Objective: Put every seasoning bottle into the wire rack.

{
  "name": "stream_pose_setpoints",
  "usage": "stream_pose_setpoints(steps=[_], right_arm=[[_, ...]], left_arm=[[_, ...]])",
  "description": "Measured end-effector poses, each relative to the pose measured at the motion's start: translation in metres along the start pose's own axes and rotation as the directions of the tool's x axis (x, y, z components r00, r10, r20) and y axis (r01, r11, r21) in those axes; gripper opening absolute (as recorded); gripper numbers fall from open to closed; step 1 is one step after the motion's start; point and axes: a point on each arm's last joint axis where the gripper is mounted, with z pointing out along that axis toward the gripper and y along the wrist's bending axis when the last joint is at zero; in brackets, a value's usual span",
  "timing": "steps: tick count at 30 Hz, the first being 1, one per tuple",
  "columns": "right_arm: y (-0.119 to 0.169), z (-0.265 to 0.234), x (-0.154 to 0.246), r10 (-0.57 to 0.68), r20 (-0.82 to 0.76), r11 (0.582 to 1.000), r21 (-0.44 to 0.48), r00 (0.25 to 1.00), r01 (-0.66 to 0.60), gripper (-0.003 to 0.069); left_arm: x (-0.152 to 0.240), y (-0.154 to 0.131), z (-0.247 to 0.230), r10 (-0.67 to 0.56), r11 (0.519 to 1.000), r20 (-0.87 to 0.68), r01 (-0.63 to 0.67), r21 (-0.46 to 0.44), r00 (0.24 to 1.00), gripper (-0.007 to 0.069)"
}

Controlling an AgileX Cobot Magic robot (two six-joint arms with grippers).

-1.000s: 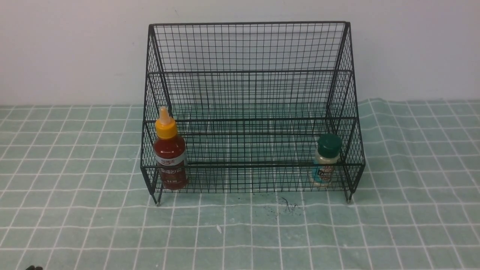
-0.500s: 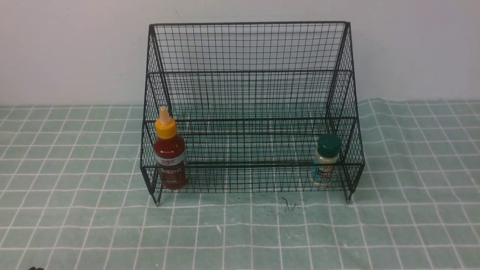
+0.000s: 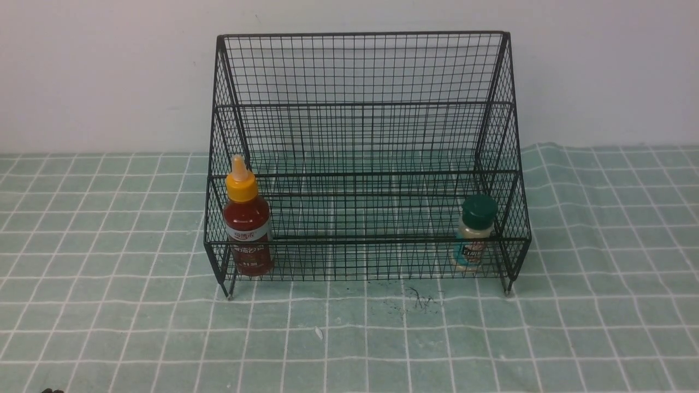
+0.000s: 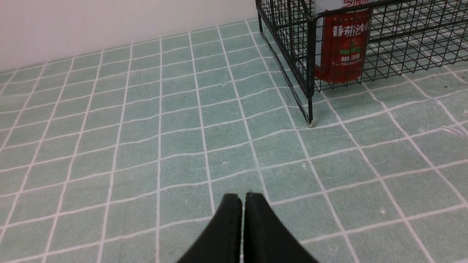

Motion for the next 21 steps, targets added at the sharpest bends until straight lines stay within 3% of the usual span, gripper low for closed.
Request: stream_pose_setpoints(steps=[6,13,21], right_arm=[[-0.001,0.0,0.006,0.246,-0.062,0.969,0.031,0.967,-0.245,-0.0015],[0.005,-0.003,0.022,0.183,-0.248,0.982,-0.004,0.951,-0.19,-0.0015],[0.008,-0.003,0.023,0.135,-0.258,0.987,-0.047,0.957,-0.152,-0.0015]], left_arm=[[0.0,0.0,0.0,0.0,1.0,0.0,0.0,0.0,1.0,-0.0006],[0.0,0.0,0.0,0.0,1.0,-0.001,0.0,0.0,1.0,-0.0006],[0.0,0.0,0.0,0.0,1.0,-0.001,0.0,0.0,1.0,-0.0006]])
